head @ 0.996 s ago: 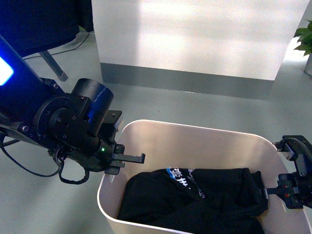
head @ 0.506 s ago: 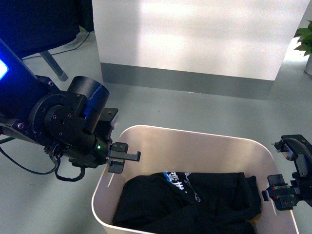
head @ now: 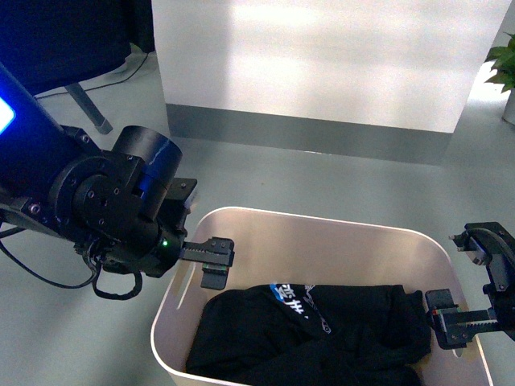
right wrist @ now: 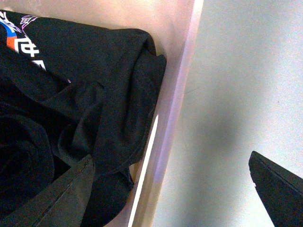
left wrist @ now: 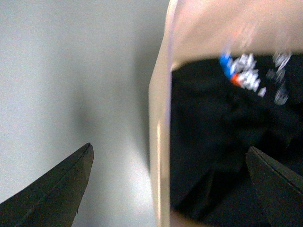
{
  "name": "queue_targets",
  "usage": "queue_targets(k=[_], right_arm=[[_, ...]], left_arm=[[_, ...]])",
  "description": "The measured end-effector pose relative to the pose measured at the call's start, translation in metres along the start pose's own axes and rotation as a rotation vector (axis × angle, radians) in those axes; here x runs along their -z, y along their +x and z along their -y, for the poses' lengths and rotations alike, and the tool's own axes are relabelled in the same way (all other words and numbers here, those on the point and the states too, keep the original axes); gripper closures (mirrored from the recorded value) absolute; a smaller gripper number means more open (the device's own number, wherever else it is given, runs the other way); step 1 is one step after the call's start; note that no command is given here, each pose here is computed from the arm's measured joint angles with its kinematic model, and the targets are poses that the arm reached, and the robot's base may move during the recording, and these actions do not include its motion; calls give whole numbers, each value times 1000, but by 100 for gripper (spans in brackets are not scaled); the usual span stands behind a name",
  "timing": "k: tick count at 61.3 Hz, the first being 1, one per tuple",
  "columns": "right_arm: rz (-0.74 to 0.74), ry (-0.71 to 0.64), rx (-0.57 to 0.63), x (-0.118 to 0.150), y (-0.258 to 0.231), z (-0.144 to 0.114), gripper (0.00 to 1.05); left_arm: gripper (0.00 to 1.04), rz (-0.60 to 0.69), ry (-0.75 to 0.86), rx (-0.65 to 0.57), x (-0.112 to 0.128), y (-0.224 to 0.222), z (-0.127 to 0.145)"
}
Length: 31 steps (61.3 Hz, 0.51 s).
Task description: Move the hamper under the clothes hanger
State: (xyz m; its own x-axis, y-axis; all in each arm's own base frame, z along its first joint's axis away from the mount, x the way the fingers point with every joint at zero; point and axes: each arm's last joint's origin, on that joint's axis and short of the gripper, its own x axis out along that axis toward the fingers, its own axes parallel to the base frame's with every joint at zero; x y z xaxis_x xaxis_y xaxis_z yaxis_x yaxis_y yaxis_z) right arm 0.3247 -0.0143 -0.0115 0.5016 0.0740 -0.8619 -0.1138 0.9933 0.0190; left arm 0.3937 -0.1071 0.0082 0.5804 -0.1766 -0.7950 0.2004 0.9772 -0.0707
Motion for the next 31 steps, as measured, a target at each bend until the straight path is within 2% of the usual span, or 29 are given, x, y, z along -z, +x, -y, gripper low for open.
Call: queue_targets(k=[5,10,15,20,26,31], right_arm=[[31,10,15,1,1,0,7],[249,82,59,3,2,1,7],[391,119,67,-4,1,2,7],[541,150,72,-26,-10,6,7],[620,171,81,-51,-29,9,7],[646,172,79,-61,-41,8,7]], left_arm=[[7,196,-9,20,-5,-1,0],[7,371,-9,35,-24,-5,2],[7,423,-10,35,-38,-9,3],[7,472,-14,27,-62,-15,3],[7,513,-16,19,-89,-26,4],[7,547,-14,19,-104,-36,5]])
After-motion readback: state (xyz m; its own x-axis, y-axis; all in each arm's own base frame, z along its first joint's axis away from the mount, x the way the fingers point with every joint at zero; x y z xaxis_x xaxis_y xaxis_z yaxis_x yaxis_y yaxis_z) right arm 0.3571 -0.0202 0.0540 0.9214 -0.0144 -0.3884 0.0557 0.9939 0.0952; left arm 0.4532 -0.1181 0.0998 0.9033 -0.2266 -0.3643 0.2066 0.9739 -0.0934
